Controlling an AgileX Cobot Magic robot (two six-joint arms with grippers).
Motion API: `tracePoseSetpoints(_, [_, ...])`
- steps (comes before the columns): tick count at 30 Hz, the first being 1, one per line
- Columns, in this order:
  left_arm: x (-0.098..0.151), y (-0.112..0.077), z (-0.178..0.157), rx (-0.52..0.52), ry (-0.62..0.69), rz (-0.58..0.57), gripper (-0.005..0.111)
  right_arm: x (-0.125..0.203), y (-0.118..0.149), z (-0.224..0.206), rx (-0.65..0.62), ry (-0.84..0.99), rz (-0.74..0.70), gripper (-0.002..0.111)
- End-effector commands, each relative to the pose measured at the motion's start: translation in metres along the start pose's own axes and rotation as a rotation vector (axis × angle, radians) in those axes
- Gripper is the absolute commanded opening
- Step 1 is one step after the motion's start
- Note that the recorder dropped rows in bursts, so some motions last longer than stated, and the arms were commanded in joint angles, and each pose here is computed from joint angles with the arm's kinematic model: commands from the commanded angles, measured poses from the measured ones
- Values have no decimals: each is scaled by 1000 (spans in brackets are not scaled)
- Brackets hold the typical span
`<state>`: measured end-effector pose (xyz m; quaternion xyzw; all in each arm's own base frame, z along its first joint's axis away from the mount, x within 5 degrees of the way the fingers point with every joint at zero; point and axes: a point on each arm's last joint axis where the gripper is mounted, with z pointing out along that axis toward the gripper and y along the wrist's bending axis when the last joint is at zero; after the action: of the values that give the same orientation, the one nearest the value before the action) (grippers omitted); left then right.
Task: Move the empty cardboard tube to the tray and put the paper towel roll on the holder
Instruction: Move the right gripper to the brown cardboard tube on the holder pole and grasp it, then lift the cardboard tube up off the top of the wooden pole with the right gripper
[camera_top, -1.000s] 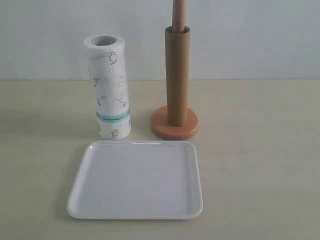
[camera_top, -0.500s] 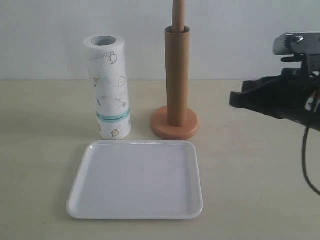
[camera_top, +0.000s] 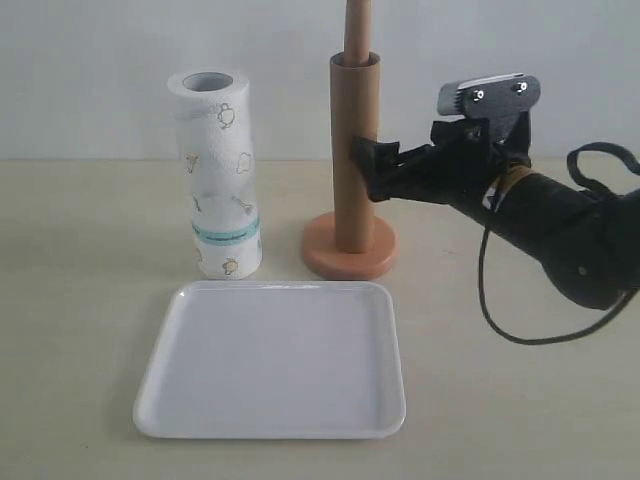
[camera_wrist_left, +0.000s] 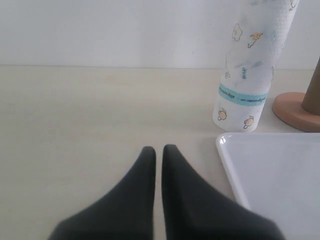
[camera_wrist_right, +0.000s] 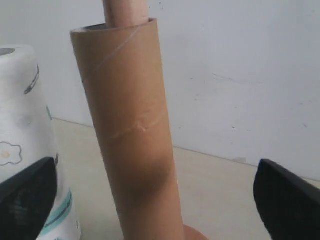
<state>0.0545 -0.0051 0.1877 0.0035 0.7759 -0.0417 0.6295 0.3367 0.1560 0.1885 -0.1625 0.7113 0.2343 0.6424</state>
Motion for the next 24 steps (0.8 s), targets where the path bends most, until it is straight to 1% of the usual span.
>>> tracePoseSetpoints(1, [1, 0, 0, -5, 0, 7, 4, 4, 2, 21, -24, -7, 9, 105])
tracePoseSetpoints(5, [1, 0, 0, -5, 0, 7, 4, 12, 10, 45, -57, -10, -5, 105])
tracePoseSetpoints(8, [1, 0, 0, -5, 0, 7, 4, 15, 11, 58, -54, 8, -9, 105])
tracePoseSetpoints(14, [1, 0, 0, -5, 0, 7, 4, 20, 7, 73, -46, 10, -7, 105])
tracePoseSetpoints(16, [1, 0, 0, -5, 0, 7, 4, 21, 7, 74, -47, 10, -9, 101])
tracePoseSetpoints(18, [1, 0, 0, -5, 0, 7, 4, 23, 7, 74, -46, 14, -37, 90])
tracePoseSetpoints(20, [1, 0, 0, -5, 0, 7, 4, 25, 6, 74, -41, 34, -52, 70])
tracePoseSetpoints(21, [1, 0, 0, -5, 0, 7, 4, 25, 6, 74, -40, 38, -59, 58])
tracePoseSetpoints(22, [1, 0, 0, -5, 0, 7, 4, 26, 6, 74, -38, 45, -61, 32])
tracePoseSetpoints(23, [1, 0, 0, -5, 0, 7, 4, 26, 6, 74, -38, 45, -61, 15])
tracePoseSetpoints(24, [1, 0, 0, -5, 0, 7, 4, 24, 7, 73, -40, 37, -87, 1])
